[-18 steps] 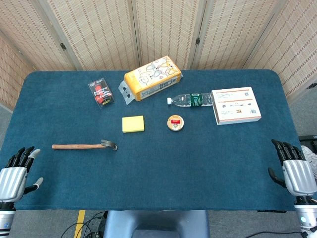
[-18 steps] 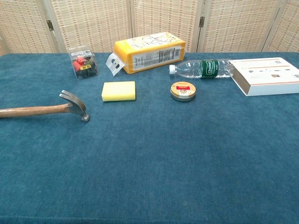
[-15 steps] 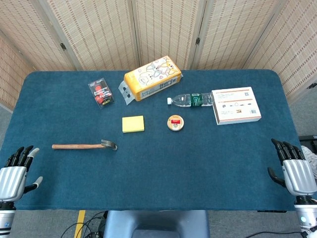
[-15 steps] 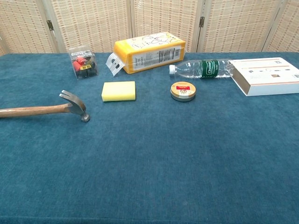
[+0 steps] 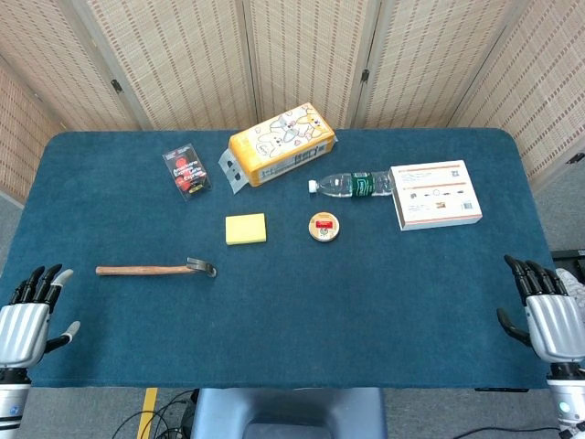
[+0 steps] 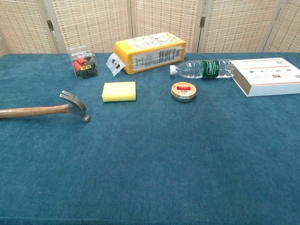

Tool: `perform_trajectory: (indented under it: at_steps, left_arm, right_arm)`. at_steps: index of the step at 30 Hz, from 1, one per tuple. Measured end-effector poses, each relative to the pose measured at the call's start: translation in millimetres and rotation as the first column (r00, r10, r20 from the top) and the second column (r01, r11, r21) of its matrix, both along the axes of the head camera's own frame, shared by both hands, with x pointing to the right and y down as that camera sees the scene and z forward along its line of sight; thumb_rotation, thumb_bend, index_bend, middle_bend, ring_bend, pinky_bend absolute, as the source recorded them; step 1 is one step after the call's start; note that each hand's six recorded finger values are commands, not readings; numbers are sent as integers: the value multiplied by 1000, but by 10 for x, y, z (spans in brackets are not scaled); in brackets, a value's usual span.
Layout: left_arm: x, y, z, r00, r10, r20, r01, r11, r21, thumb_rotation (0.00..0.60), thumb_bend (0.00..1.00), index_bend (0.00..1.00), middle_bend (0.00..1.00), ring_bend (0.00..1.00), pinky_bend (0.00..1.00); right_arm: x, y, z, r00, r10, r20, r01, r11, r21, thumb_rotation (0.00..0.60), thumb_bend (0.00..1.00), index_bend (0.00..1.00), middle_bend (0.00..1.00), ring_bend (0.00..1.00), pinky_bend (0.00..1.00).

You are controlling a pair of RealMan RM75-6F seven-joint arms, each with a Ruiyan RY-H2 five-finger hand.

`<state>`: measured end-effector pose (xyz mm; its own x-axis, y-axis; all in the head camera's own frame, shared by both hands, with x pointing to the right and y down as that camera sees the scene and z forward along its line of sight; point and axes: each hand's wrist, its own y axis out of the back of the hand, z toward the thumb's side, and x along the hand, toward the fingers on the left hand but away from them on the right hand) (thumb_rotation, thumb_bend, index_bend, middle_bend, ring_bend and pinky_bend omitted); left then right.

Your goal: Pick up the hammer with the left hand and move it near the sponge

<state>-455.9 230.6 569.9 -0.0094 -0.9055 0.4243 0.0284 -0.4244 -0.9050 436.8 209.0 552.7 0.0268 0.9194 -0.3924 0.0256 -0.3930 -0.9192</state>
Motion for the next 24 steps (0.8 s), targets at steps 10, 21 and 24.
perform_trajectory:
  at_steps: [10,21,24]
  left_arm:
    - [126,-112,44,999,43,-24,-43,999,-20,600,255,183,120,77,193]
    - [505,-490,245,985,113,-132,-124,989,-77,600,254,196,155,77,193]
    - [632,-610,328,979,131,-154,-147,985,-95,600,254,201,155,77,193]
  right_arm:
    - [9,-4,-38,1000,4,4,-4,1000,6,600,245,0,163,115,177]
    - [17,-58,-82,1000,3,4,-3,1000,15,600,244,0,165,115,177]
    - [27,-79,-109,1000,4,-1,-4,1000,19,600,244,0,165,115,177]
